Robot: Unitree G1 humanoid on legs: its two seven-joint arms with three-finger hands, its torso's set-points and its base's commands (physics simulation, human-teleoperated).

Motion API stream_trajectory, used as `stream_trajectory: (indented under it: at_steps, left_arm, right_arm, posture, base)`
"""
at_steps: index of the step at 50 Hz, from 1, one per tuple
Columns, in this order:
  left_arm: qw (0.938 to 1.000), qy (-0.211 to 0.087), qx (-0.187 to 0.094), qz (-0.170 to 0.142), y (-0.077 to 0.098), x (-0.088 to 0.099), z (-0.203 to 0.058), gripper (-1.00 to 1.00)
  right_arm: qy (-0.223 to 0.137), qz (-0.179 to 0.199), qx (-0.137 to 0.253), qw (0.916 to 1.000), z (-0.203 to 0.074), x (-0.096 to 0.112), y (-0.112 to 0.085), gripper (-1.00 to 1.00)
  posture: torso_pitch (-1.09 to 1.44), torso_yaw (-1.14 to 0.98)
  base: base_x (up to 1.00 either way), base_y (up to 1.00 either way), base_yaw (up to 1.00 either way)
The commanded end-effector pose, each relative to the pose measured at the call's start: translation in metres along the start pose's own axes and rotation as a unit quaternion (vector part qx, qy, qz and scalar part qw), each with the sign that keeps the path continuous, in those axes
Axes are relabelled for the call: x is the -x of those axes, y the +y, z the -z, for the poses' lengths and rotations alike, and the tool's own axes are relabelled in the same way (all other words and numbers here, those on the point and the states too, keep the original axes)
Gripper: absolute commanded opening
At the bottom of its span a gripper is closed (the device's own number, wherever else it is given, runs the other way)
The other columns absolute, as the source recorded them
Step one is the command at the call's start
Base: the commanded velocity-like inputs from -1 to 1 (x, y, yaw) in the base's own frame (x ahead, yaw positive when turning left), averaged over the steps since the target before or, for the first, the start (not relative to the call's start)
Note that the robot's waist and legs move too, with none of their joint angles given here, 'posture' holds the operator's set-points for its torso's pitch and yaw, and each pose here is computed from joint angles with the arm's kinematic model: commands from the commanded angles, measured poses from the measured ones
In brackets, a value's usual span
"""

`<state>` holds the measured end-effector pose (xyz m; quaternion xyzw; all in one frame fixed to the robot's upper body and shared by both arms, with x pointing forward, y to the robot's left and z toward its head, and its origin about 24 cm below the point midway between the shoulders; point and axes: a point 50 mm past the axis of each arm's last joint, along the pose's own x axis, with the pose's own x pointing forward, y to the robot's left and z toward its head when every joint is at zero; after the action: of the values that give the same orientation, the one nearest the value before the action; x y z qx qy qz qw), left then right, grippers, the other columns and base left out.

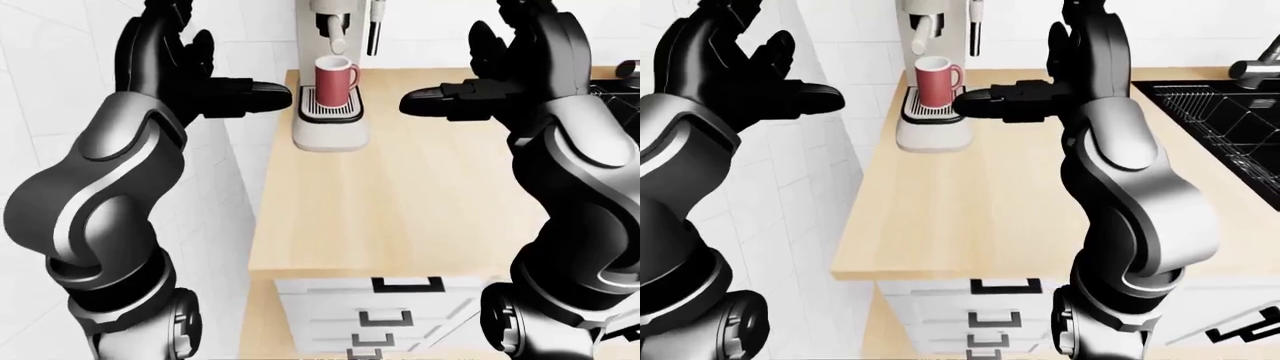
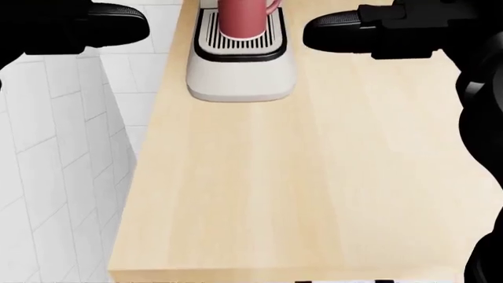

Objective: Press the button on the coffee machine to serve coffee.

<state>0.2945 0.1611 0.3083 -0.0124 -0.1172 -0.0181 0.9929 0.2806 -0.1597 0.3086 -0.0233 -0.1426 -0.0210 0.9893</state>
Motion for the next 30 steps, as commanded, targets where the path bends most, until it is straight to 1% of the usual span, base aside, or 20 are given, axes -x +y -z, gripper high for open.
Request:
stream_trajectory:
  at_steps: [1, 4, 9, 14, 18, 30]
  left_arm:
    - [0.9991, -0.042, 0.003, -0.001, 0.0001, 0.003, -0.0159, 1.0]
    - [0.9992, -0.038, -0.002, -0.005, 0.0, 0.0014, -0.0125, 1.0]
    - [0.9992, -0.04, -0.001, -0.006, 0.0007, 0.0019, -0.0148, 1.0]
    - [0.9991, -0.041, -0.002, -0.006, 0.0008, 0.0022, -0.0158, 1.0]
    - [0.9991, -0.042, -0.002, -0.006, 0.0003, 0.0024, -0.016, 1.0]
    - [0.9991, -0.043, -0.001, -0.007, 0.0005, 0.0025, -0.0162, 1.0]
  right_arm:
    - [-0.038, 0.002, -0.003, 0.9993, -0.0146, 0.0022, -0.0004, 1.0]
    - [-0.04, 0.004, -0.004, 0.9992, -0.0138, 0.0017, -0.0014, 1.0]
    - [-0.044, 0.002, -0.012, 0.999, -0.0155, 0.0027, -0.0018, 1.0]
    - [-0.047, 0.0, -0.012, 0.9988, -0.0171, 0.0034, -0.0008, 1.0]
    - [-0.044, -0.001, -0.008, 0.999, -0.0154, 0.0032, -0.0005, 1.0]
    - [-0.046, -0.002, -0.009, 0.9989, -0.0157, 0.0035, -0.0006, 1.0]
  posture:
    - [0.0, 0.0]
    - [0.0, 0.0]
    - [0.0, 0.0]
    - [0.0, 0.0]
    - [0.0, 0.0]
    - [0.0, 0.0]
  base:
    - [0.0, 0.0, 0.0]
    - [0.0, 0.0, 0.0]
    - [0.01, 0.0, 0.0]
    - [0.52, 0.0, 0.0]
    - [0.43, 0.0, 0.0]
    - [0.01, 0.0, 0.0]
